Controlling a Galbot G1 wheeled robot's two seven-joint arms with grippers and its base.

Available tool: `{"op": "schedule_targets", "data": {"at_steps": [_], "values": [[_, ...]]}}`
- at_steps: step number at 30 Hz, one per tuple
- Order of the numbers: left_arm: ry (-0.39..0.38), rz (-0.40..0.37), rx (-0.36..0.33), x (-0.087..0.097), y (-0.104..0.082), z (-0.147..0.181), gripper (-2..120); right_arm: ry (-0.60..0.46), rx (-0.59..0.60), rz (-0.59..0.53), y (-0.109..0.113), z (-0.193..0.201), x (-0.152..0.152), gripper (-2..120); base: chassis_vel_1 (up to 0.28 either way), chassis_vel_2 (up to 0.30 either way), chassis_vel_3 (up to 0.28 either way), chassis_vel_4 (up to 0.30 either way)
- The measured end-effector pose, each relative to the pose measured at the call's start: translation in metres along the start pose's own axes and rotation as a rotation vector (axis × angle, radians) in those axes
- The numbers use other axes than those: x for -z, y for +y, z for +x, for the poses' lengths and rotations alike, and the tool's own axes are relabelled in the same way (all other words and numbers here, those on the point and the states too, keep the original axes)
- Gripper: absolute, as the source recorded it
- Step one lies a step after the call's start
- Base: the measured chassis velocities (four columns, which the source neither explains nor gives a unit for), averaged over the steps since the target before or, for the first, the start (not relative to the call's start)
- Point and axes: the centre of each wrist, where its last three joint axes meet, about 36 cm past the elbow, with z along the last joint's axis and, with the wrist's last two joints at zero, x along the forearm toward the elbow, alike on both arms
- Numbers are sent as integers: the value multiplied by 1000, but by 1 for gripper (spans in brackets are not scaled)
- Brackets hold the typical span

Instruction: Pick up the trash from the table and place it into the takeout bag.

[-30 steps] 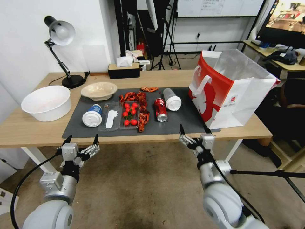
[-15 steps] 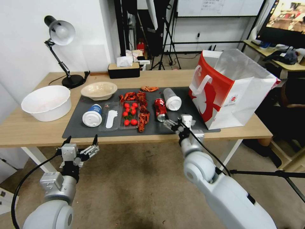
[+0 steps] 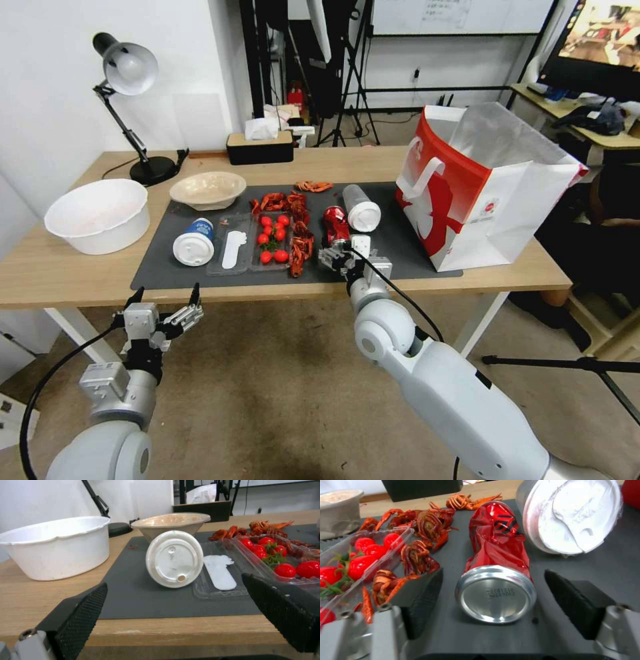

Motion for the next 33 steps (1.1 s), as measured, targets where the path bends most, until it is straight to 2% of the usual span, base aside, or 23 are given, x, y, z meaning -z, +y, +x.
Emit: {"op": "schedule_targets", "data": {"at_steps": [5,6,8,16,22,24,25,26,28,29,30,32,33], "values": [[-1,-1,0,-1,0,0,100,10,-8,-1,3,-2,0,67,0,0,0,0],[-2,-2,0,-1,1,0,100,18,-11,0,4,-1,0,60,0,0,0,0],[-3,-3,-1,-1,1,-1,100,24,-16,-1,5,-1,0,53,0,0,0,0],[-2,-6,-3,-2,1,-1,100,29,-19,-9,5,1,1,52,0,0,0,0],[-1,-6,-3,-2,2,-2,100,-12,18,-38,2,8,10,52,0,0,0,0],[-1,-6,-3,-2,2,-2,100,-44,47,-55,0,14,16,52,0,0,0,0],[-1,-6,-3,-2,2,-2,100,-103,91,-81,-4,22,29,52,0,0,0,0],[-1,-6,-3,-2,2,-2,100,-103,91,-81,-4,22,29,52,0,0,0,0],[0,-4,-3,-3,1,-2,100,-179,138,-108,-8,30,48,52,0,0,0,0],[0,-3,-4,-3,1,-2,100,-269,172,-133,-18,38,74,52,0,0,0,0],[0,-3,-4,-3,1,-2,100,-269,172,-133,-18,38,74,52,0,0,0,0],[0,-3,-5,-2,0,-2,100,-379,184,-159,-33,50,114,52,0,0,0,0],[0,-3,-5,-2,0,-2,100,-379,184,-159,-33,50,114,52,0,0,0,0]]}}
